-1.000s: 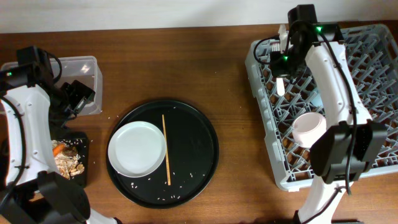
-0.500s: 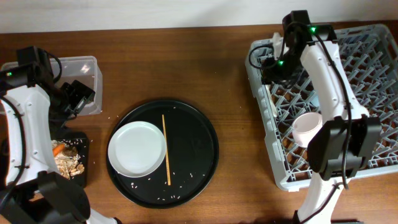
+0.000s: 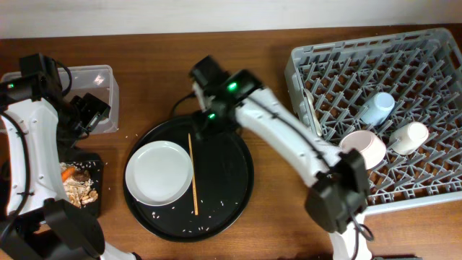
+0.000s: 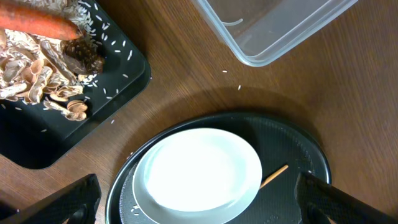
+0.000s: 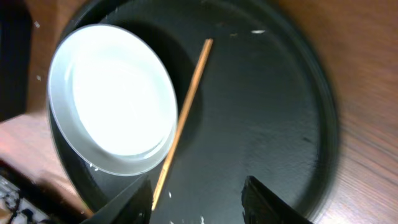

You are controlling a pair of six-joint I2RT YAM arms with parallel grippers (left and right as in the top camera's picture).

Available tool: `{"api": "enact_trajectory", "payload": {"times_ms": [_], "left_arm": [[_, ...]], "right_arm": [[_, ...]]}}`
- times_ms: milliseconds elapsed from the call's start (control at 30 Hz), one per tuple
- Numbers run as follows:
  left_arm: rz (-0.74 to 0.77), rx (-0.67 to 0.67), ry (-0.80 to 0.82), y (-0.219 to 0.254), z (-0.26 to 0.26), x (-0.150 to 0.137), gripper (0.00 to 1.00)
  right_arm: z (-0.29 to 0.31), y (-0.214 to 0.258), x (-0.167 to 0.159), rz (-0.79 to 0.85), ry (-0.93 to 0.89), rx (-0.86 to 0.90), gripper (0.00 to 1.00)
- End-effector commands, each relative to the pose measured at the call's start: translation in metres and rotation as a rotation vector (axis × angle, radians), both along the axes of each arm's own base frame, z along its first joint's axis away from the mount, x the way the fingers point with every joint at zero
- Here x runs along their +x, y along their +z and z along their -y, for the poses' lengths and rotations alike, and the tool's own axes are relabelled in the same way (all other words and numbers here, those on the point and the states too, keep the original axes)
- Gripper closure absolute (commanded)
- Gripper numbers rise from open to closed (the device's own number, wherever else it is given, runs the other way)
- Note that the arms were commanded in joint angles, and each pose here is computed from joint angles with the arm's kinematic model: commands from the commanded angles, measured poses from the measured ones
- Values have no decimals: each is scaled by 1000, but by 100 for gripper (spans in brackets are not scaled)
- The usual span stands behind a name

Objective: Sort waste into correct bins and load items into the dishwasher rack
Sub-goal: 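Grasp the rim of the white plate with the right gripper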

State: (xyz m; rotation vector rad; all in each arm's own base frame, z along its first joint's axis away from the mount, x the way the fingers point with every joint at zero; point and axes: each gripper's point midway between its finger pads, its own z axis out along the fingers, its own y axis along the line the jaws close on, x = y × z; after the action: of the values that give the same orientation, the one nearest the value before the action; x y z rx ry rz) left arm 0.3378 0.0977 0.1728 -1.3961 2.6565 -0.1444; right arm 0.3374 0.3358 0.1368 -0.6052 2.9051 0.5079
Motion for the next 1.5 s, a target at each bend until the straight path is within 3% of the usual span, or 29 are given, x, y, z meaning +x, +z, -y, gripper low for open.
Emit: {"api": "enact_trajectory", "payload": {"times_ms": [0, 300, 500, 767, 933, 1067, 1467], "left_arm": [[6, 0, 15, 2, -1, -1, 1], [6, 0, 15, 2, -1, -1, 1], [6, 0, 15, 2, -1, -1, 1], [6, 0, 15, 2, -1, -1, 1], [6, 0, 15, 2, -1, -1, 1], [6, 0, 15, 2, -1, -1, 1], [6, 0, 15, 2, -1, -1, 1]], "right_arm": [[-23, -31, -8, -11, -25, -52, 54], [-55, -92, -34, -90, -18, -112, 68], [-54, -117, -40, -115, -38, -166, 71], [-53, -122, -40, -121, -40, -172, 72], [-52, -122, -41, -129, -55, -176, 90], [-52, -122, -44, -142, -52, -176, 95], [-51, -122, -47, -155, -51, -179, 96]]}}
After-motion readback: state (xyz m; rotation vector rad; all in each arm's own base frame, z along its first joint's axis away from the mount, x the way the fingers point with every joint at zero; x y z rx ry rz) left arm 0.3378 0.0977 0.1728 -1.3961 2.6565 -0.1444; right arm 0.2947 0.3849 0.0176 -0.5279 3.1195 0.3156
